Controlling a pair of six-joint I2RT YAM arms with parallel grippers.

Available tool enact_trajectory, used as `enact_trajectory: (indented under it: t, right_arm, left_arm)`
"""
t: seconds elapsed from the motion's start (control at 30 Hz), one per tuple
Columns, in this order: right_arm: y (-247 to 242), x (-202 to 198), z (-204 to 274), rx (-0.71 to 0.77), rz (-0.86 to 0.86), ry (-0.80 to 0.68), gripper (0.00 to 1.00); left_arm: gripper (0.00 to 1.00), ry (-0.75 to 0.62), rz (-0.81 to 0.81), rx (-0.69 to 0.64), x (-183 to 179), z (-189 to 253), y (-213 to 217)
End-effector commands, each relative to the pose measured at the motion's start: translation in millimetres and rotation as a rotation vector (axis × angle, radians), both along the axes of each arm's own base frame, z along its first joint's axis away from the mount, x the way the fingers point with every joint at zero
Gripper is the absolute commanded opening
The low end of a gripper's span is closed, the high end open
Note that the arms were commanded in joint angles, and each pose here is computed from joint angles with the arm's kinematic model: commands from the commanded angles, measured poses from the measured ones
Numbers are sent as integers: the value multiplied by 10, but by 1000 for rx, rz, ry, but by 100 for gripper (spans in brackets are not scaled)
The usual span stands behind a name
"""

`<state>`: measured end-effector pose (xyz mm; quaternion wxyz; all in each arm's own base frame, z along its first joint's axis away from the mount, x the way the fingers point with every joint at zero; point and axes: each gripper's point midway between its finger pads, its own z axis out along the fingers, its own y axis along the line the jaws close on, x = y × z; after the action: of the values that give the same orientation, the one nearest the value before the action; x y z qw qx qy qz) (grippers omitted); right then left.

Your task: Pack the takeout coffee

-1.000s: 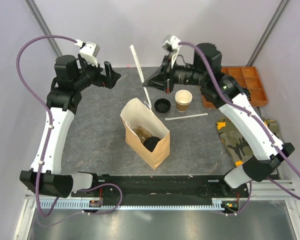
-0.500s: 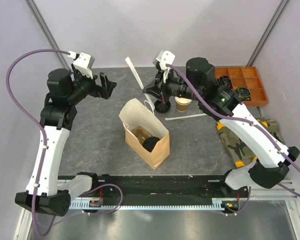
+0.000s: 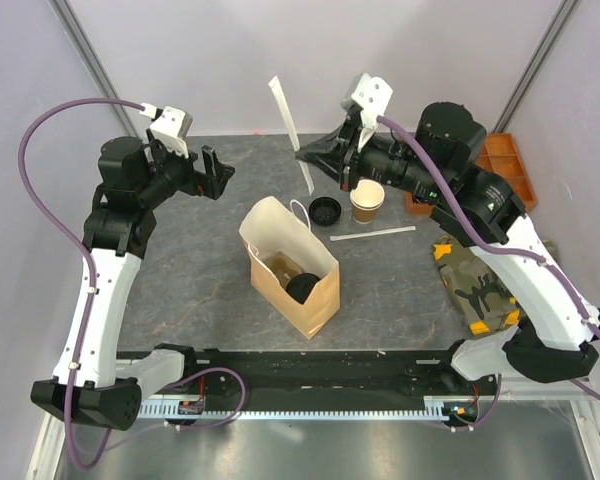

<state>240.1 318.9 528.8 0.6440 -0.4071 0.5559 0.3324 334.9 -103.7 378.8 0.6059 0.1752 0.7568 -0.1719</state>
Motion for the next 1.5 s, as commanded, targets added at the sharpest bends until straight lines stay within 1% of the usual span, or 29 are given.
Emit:
enact_trajectory:
  t: [0.0, 0.1, 0.13, 0.2, 0.23, 0.4, 0.43, 0.47, 0.5, 0.53, 0.7, 0.73, 0.77, 0.87, 0.93, 0.97, 1.0, 1.03, 1.07, 1.1, 1.13, 1.17, 1.2, 1.23, 1.3, 1.33, 1.4, 1.43, 1.47]
  right_arm:
    - [185, -305, -201, 6, 148, 95, 0]
    - [278, -381, -472, -35, 188, 141, 0]
    - [313, -386, -666, -71, 196, 159, 0]
    - [344, -500, -810, -99, 217, 149, 0]
    - [378, -494, -1018, -126, 215, 161, 0]
    - [395, -447, -1351, -145, 175, 197, 0]
    - [402, -429, -1366, -143, 169, 195, 5]
    - [406, -417, -1398, -145, 164, 198, 16]
    - [410, -408, -1418, -144, 161, 197, 41]
    - [412, -402, -1408, -139, 158, 196, 51]
    - [347, -293, -1066, -80, 82, 160, 86]
    - [339, -271, -978, -71, 72, 139, 88]
    - [299, -227, -748, -35, 40, 108, 92]
    - [217, -66, -341, 16, -40, 25, 98]
    - [60, 211, -136, 56, -133, 9, 98]
    - [-19, 327, -94, 79, -168, 30, 98]
    - [-218, 621, -113, 87, -251, 49, 98]
    - [-353, 751, -68, 112, -290, 65, 98]
    - [-478, 892, -104, 116, -332, 89, 98]
    - [-717, 1132, -173, 132, -411, 134, 98]
    - [-828, 1232, -240, 126, -443, 153, 98]
    - [-942, 1323, -361, 103, -479, 180, 98]
    - [-1184, 1462, -450, 94, -545, 197, 98]
    - [-1285, 1537, -670, 66, -571, 240, 98]
    - [-1658, 1673, -960, 29, -662, 301, 98]
    - [-1772, 1700, -1280, -9, -680, 377, 98]
    - [-2128, 1758, -1568, -28, -753, 454, 98]
    - [-2226, 1745, -1814, -53, -770, 510, 98]
    - [-2285, 1716, -1895, -62, -771, 529, 98]
  left_arm:
    - [100, -25, -9, -7, -40, 99, -4]
    - [100, -13, 0, -2, -72, 58, 16]
    - [100, -11, 4, -1, -84, 54, 27]
    - [100, -6, 5, 2, -93, 25, 29]
    - [100, 0, 7, 3, -108, 14, 33]
    - [100, 25, 21, 4, -134, -56, 60]
    - [100, 29, 21, 5, -143, -73, 61]
    - [100, 35, 22, 7, -150, -92, 65]
    - [100, 35, 24, 7, -160, -90, 68]
    - [100, 41, 26, 6, -163, -100, 70]
    - [100, 104, 63, 1, -111, -148, 122]
    - [100, 150, 77, -21, -110, -196, 120]
    - [100, 172, 91, -25, -47, -182, 132]
    - [100, 260, 115, -28, 5, -197, 186]
    - [100, 335, 114, -42, 118, -311, 226]
    - [100, 353, 102, -72, 127, -258, 274]
    - [100, 396, 84, -86, 182, -334, 267]
    - [100, 425, 100, -101, 235, -364, 359]
    - [100, 419, 113, -120, 280, -278, 449]
    - [100, 463, 119, -132, 267, -329, 490]
    - [100, 513, 132, -147, 369, -449, 563]
    - [100, 513, 128, -174, 398, -397, 652]
    - [100, 561, 128, -191, 402, -480, 694]
    - [100, 600, 128, -202, 464, -587, 743]
    - [100, 628, 153, -203, 505, -709, 887]
    - [100, 642, 171, -188, 526, -796, 943]
    - [100, 658, 178, -147, 511, -969, 999]
    - [100, 646, 188, -129, 534, -1010, 1034]
    - [100, 660, 189, -120, 501, -1113, 1040]
